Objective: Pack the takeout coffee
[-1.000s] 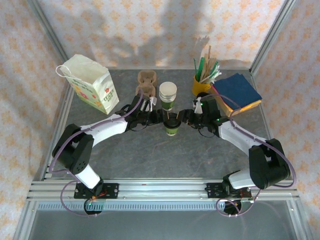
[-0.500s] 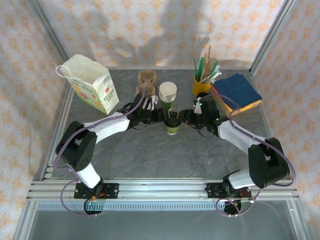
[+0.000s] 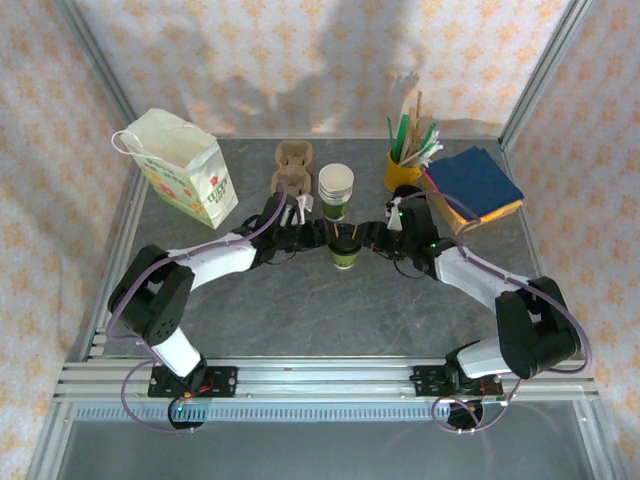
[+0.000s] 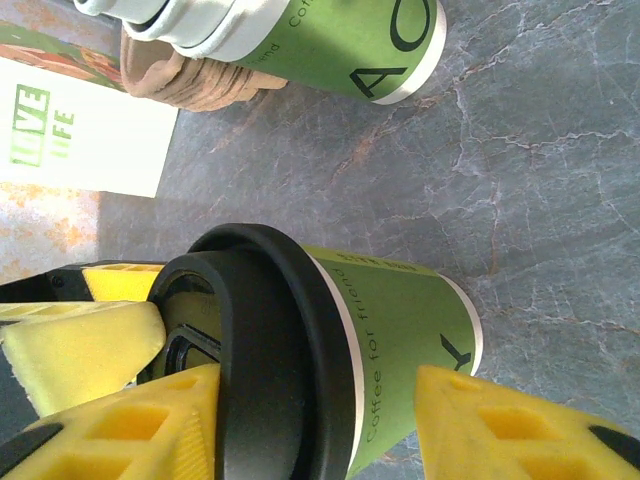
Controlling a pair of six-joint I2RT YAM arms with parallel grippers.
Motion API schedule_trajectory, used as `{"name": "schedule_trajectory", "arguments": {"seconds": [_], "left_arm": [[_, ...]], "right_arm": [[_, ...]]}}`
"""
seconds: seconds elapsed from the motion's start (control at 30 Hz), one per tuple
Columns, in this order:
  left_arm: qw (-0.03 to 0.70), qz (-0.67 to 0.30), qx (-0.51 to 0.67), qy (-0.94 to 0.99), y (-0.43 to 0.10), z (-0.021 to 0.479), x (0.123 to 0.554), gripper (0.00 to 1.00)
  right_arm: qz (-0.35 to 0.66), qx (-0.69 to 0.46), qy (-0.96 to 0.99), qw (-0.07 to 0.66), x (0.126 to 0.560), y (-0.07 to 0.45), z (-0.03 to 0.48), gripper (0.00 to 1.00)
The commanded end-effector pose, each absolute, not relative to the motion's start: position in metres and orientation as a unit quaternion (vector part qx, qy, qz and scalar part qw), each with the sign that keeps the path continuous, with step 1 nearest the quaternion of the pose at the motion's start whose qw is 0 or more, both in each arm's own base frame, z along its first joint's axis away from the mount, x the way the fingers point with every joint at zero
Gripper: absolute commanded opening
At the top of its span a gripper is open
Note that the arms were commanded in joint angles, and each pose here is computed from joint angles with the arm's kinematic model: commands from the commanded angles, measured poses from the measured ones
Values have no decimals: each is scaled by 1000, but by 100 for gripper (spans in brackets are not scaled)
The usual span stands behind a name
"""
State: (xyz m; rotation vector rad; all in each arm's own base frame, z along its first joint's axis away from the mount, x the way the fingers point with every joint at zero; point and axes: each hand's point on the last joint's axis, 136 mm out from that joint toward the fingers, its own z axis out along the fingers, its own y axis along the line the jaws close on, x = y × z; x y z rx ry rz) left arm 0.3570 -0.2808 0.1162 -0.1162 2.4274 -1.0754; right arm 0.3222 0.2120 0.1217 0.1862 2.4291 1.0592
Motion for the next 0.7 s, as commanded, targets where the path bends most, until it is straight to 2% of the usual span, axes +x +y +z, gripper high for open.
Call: {"name": "schedule_trajectory", "arguments": {"seconds": [0.0,0.4,0.67], "left_arm": [[190,-339,-65,919,-263,78,335,56],[227,-367,-48,901,-273,127,345,57],[268,-349,-54,896,-257,158,350,60]], "right_arm": [[362,76,904,216,308,206,106,50],[382,63,885,259,327,216,163,54],[349,61,894,276,332,208,184,57]]}}
